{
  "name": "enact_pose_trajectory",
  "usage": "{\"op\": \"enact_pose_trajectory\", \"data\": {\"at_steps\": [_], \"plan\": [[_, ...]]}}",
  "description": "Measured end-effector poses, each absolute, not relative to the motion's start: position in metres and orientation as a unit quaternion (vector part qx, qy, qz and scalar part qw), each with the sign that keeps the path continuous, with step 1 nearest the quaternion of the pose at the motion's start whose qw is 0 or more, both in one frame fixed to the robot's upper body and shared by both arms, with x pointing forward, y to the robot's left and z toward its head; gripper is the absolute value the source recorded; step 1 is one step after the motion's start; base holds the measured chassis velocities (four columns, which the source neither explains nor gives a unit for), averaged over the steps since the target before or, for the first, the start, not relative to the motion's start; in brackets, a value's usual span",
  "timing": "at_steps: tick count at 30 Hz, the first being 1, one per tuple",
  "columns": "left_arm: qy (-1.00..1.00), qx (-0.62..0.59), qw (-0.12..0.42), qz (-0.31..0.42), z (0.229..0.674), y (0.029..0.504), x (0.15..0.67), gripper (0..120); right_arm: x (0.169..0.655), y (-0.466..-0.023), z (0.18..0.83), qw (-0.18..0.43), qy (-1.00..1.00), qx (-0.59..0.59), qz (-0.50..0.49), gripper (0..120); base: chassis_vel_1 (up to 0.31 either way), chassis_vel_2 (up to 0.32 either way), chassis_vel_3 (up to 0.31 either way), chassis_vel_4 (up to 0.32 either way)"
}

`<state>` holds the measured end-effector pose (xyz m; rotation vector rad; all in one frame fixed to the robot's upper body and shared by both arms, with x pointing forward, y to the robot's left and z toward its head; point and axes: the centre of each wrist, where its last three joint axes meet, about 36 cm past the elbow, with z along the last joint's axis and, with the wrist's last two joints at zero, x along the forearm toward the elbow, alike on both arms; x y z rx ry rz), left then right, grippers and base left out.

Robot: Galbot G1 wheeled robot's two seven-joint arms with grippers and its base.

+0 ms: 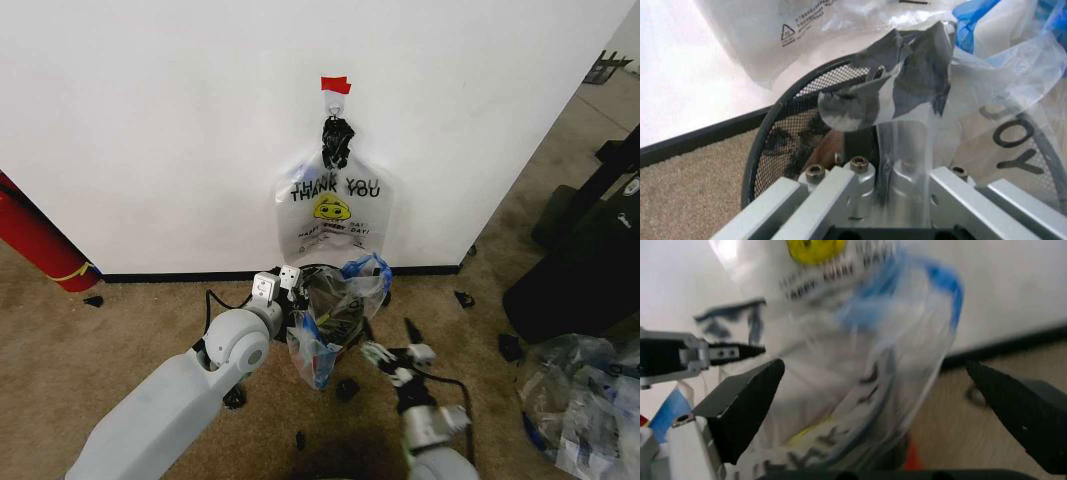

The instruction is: Pick up the garbage bag from the wall and place it over the trash bin.

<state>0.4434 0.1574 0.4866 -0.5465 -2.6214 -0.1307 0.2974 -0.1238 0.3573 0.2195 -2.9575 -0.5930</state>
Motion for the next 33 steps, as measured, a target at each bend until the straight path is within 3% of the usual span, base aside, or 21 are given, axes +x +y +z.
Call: {"op": "enact_pose_trajectory", "data": {"at_steps": [5,16,19,25,33], "plan": [[-0.951,-0.203,0.228,-0.051,0.487,0.156,0.441,0,0.313,-0.093,0.371,0.115,-0.968,0.046,-0.219,100,0.0,0.0,0.0,0.0],[-0.949,-0.209,0.231,-0.055,0.485,0.152,0.44,0,0.341,-0.085,0.372,0.137,-0.961,0.033,-0.238,97,0.0,0.0,0.0,0.0],[-0.948,-0.208,0.233,-0.057,0.483,0.152,0.44,0,0.347,-0.081,0.373,0.147,-0.957,0.031,-0.247,87,0.0,0.0,0.0,0.0],[-0.948,-0.206,0.234,-0.06,0.482,0.154,0.439,0,0.354,-0.08,0.376,0.171,-0.956,0.021,-0.239,81,0.0,0.0,0.0,0.0],[-0.948,-0.203,0.236,-0.064,0.479,0.157,0.438,0,0.368,-0.085,0.384,0.21,-0.95,0.018,-0.231,60,0.0,0.0,0.0,0.0]]}}
